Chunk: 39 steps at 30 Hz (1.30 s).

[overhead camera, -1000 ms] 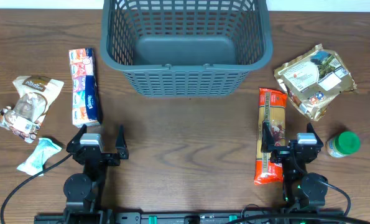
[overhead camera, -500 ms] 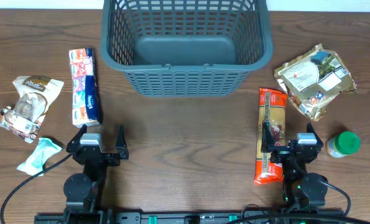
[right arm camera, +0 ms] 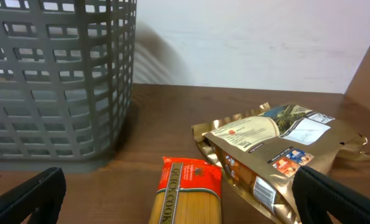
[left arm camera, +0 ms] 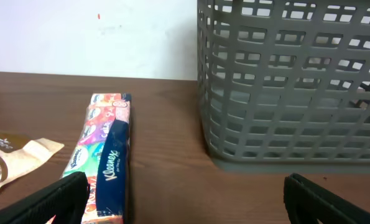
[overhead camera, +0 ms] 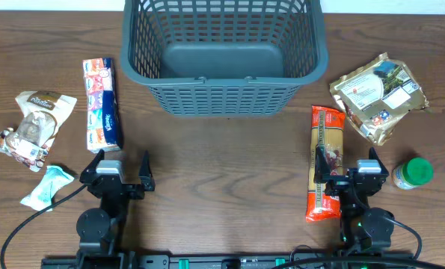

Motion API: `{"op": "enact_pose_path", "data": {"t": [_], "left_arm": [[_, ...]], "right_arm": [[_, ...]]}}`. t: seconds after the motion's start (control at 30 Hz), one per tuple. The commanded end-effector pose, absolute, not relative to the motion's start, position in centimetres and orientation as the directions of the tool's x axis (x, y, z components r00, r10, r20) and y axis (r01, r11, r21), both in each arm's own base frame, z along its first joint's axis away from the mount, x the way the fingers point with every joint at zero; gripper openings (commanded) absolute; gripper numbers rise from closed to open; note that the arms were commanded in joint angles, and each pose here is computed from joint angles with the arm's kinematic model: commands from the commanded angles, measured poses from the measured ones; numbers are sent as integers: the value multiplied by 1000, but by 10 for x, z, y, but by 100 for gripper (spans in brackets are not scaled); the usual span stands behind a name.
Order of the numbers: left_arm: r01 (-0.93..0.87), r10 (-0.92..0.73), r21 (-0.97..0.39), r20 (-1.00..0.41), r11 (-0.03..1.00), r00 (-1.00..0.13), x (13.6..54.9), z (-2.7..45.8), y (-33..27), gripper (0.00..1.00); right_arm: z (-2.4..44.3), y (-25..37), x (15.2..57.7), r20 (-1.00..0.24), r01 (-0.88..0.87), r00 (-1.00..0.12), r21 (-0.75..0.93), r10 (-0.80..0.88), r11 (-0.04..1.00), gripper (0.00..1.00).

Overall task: Pack container
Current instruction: 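Move the right gripper toward the red San Remo spaghetti packet, then lower the right gripper over the spaghetti packet and grasp it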

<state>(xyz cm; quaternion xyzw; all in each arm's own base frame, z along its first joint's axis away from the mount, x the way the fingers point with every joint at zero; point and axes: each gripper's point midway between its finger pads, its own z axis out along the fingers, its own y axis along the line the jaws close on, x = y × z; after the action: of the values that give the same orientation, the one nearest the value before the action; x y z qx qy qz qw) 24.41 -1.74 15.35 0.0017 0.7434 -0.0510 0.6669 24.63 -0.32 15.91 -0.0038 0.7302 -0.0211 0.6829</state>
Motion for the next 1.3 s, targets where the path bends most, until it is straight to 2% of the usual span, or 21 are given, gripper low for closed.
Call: {"op": "enact_pose_path", "data": {"t": [0.0,0.4,0.57,0.63,0.7,0.83,1.0,1.1,1.27], "left_arm": [[89,-75,-90,-985,992,-155,243,138,-21,98],[53,-71,-79,-989,996,-133,244,143,-14,98],[27,-264,-272,-950,962,-170,243,138,-16,99],[51,-274,-287,-945,957,-179,242,145,-21,98],[41,-272,-286,-939,957,-209,239,151,-20,98],[9,-233,-252,-909,968,-346,226,166,-20,98],[12,-121,-145,-865,989,-487,226,186,-18,98],[6,-111,-137,-826,991,-552,233,193,-18,98],[-5,-109,-133,-781,991,-615,247,204,-19,98]], "right_arm": [[158,-7,246,-997,39,-72,-33,-31,999,99],[157,0,246,-997,3,-73,-10,-10,1000,99],[154,2,247,-975,10,-86,207,207,978,99],[156,14,246,-954,-53,-104,287,280,957,99],[156,20,245,-950,-81,-127,296,285,952,99],[157,17,236,-944,-44,-240,243,226,969,99],[189,5,227,-906,27,-382,187,183,982,99],[210,2,222,-840,70,-506,184,194,980,99],[248,-10,210,-650,176,-725,147,229,973,99]]}}
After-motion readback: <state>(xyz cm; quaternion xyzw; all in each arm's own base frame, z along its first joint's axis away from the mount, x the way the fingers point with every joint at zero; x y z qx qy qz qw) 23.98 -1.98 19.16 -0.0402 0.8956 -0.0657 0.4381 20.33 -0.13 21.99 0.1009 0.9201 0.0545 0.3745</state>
